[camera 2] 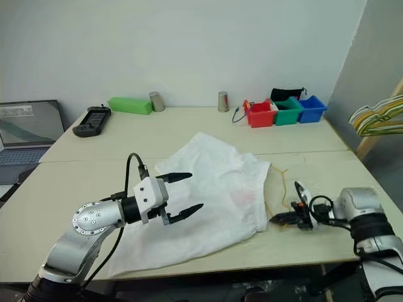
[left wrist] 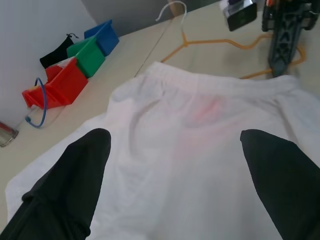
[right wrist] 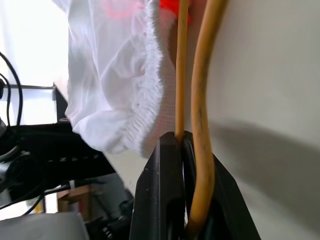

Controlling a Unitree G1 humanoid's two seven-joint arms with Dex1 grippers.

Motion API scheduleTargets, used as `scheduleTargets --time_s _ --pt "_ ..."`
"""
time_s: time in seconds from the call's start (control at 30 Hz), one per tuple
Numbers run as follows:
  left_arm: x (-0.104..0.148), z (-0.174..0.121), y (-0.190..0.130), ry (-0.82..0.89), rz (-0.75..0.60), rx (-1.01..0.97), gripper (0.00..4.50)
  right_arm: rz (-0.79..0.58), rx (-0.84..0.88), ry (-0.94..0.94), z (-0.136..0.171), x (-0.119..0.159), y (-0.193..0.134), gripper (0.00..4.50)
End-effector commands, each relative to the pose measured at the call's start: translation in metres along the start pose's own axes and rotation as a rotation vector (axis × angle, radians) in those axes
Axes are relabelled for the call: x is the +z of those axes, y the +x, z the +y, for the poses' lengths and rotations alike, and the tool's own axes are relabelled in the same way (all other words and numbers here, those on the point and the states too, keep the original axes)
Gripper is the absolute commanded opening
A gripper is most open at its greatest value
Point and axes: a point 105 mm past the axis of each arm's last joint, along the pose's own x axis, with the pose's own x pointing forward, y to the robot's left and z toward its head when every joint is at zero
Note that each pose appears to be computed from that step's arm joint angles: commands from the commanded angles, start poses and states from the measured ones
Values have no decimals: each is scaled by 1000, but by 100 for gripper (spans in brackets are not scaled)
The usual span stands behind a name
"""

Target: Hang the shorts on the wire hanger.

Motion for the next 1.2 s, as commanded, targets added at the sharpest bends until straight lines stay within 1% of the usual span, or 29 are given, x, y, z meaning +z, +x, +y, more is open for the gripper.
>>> scheduleTargets --time_s 0.03,0.13,0.23,0.3,0.37,0.47,0.53,0.63,0.77,0.83,0.93,1.07,1.2 --pt "10 10 -4 33 5 -61 444 -92 -51 -268 27 43 -16 0" --pt "14 18 -8 -6 51 -167 444 -147 -122 -541 56 73 -18 0" --pt "22 32 -12 -30 65 -201 444 -177 -197 -741 71 88 -12 0" --pt "38 63 -17 -39 46 -164 444 -235 -290 -896 83 104 -4 0" --pt "52 91 -24 -34 30 -125 444 -256 -363 -1031 89 111 5 0" --pt "76 143 -40 21 16 -20 444 -250 -561 -1291 78 117 14 0" --pt "82 160 -43 68 23 9 444 -276 -624 -1376 76 122 16 0" --pt "75 167 -36 145 55 -1 444 -319 -689 -1460 77 129 18 0" --pt "57 166 -19 245 117 -39 444 -336 -701 -1549 88 130 21 0" --pt "50 168 -7 273 118 -25 444 -334 -706 -1625 95 129 22 0" --pt "47 173 9 307 100 17 444 -327 -733 -1707 100 128 23 0" --pt "56 173 21 323 45 3 444 -297 -771 -1728 95 126 23 0" --pt "47 166 23 349 81 -59 444 -293 -812 -1765 94 126 20 0"
